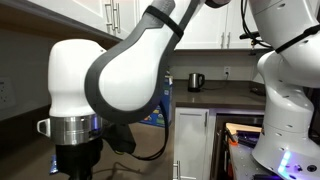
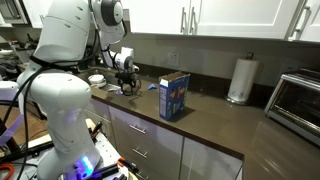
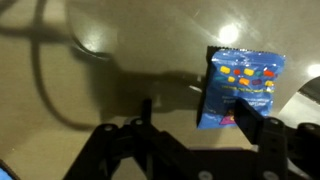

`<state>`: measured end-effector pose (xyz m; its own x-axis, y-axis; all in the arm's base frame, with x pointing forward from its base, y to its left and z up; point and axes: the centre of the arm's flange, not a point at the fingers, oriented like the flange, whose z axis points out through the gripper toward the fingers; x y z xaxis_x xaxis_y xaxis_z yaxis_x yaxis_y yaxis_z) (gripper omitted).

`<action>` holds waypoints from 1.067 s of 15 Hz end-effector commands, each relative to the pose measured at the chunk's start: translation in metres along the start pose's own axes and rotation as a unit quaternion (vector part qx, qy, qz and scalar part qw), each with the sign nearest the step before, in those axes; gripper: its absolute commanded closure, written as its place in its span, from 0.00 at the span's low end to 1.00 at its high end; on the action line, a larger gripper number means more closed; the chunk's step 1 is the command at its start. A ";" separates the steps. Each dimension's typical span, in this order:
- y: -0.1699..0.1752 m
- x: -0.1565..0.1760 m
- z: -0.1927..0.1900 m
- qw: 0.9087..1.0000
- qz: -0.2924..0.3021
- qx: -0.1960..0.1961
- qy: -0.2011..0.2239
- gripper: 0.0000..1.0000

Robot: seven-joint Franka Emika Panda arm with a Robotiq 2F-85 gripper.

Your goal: Put one of the blue sachets on the counter inside the blue box

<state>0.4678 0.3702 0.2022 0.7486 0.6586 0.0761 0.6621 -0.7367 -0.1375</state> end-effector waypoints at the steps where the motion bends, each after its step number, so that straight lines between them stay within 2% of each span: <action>1: -0.007 -0.002 -0.004 1.000 -0.008 0.004 -0.010 0.00; 8: -0.027 -0.009 0.005 0.999 -0.016 0.027 -0.037 0.01; 9: -0.029 -0.010 0.009 0.999 -0.015 0.028 -0.042 0.26; 11: -0.032 -0.010 0.012 0.998 -0.017 0.028 -0.046 0.27; 16: -0.034 -0.011 0.010 0.998 -0.018 0.025 -0.045 0.61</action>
<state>0.4440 0.3883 0.1990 0.7264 0.6870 0.0167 0.6788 -0.7135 -0.1733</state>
